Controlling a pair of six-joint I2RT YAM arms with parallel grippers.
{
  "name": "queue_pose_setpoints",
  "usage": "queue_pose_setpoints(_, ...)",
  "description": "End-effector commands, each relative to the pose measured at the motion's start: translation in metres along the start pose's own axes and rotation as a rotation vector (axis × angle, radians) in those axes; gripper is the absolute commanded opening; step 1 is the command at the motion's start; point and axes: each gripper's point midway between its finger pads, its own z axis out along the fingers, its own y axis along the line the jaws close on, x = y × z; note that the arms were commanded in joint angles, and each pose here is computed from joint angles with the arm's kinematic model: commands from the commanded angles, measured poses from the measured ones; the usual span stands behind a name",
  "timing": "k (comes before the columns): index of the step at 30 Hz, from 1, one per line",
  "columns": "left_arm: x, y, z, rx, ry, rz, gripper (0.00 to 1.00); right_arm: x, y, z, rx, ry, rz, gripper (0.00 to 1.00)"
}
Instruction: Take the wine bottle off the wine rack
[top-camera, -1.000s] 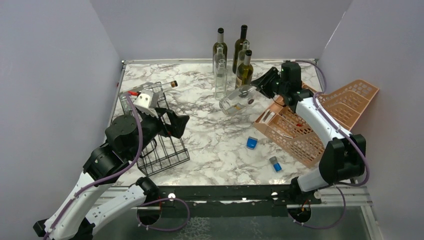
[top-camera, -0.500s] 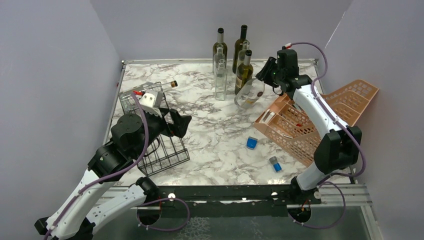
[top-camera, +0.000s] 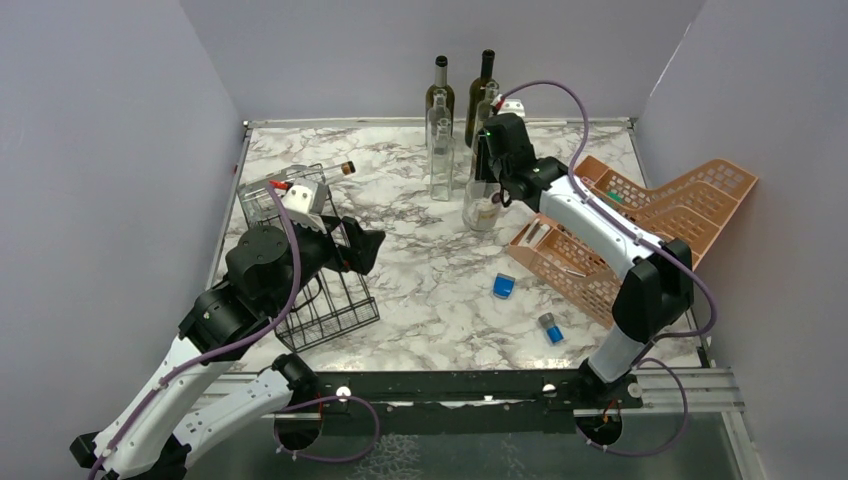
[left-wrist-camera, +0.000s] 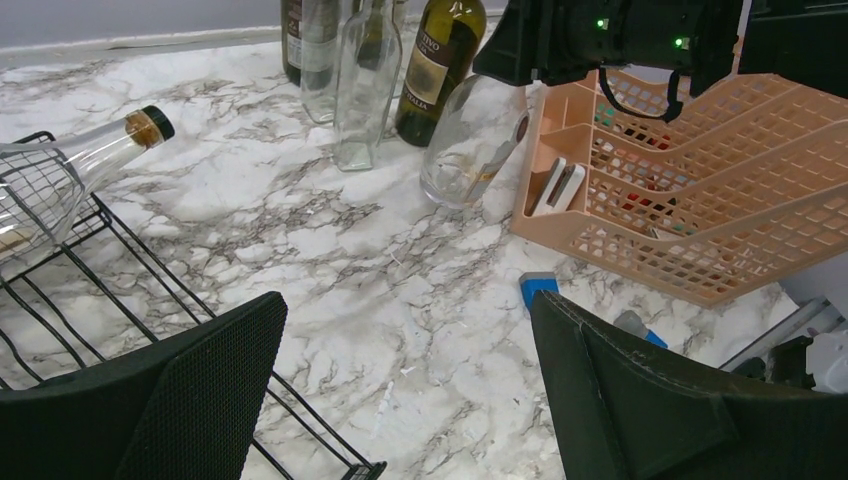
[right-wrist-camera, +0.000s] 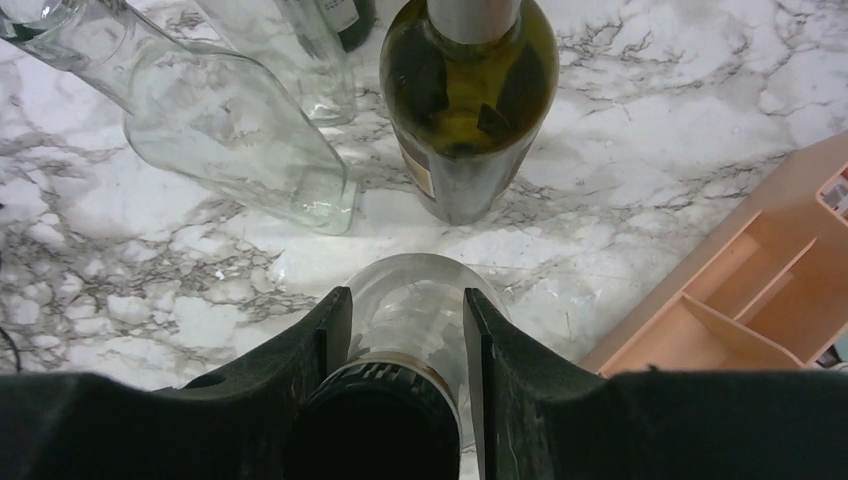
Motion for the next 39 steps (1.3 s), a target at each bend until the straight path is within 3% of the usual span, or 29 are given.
queue_pose_setpoints(1, -0.004, -0.003, 0.001, 0.013, -0.024, -0.018, 0.99, -0.079, -0.006, -0.018, 0.085, -0.292, 0.010, 0.16)
queue_pose_setpoints(15, -0.006, -0.003, 0.000, 0.016, -0.027, -0.023, 0.99, -0.076, -0.016, -0.024, 0.079, -0.497, 0.044, 0.16)
queue_pose_setpoints(21, -0.004, -0.003, 0.001, 0.013, -0.023, -0.021, 0.99, -0.065, -0.017, -0.023, 0.068, -0.485, 0.049, 0.20)
queue_pose_setpoints(24, -0.003, -0.003, 0.003, 0.010, -0.016, -0.020, 0.99, -0.060, -0.016, -0.022, 0.057, -0.470, 0.049, 0.32)
queue_pose_setpoints(30, 0.004, -0.003, 0.011, 0.004, 0.009, -0.015, 0.99, -0.071, -0.010, -0.032, 0.031, -0.442, 0.044, 0.75)
queue_pose_setpoints(35, 0.009, -0.003, 0.020, 0.000, 0.024, -0.010, 0.99, -0.088, -0.007, -0.057, -0.004, -0.396, 0.027, 0.91)
queue_pose_setpoints(39, 0.020, -0.003, 0.033, -0.008, 0.054, -0.001, 0.99, -0.100, -0.007, -0.107, -0.102, -0.393, 0.008, 1.00)
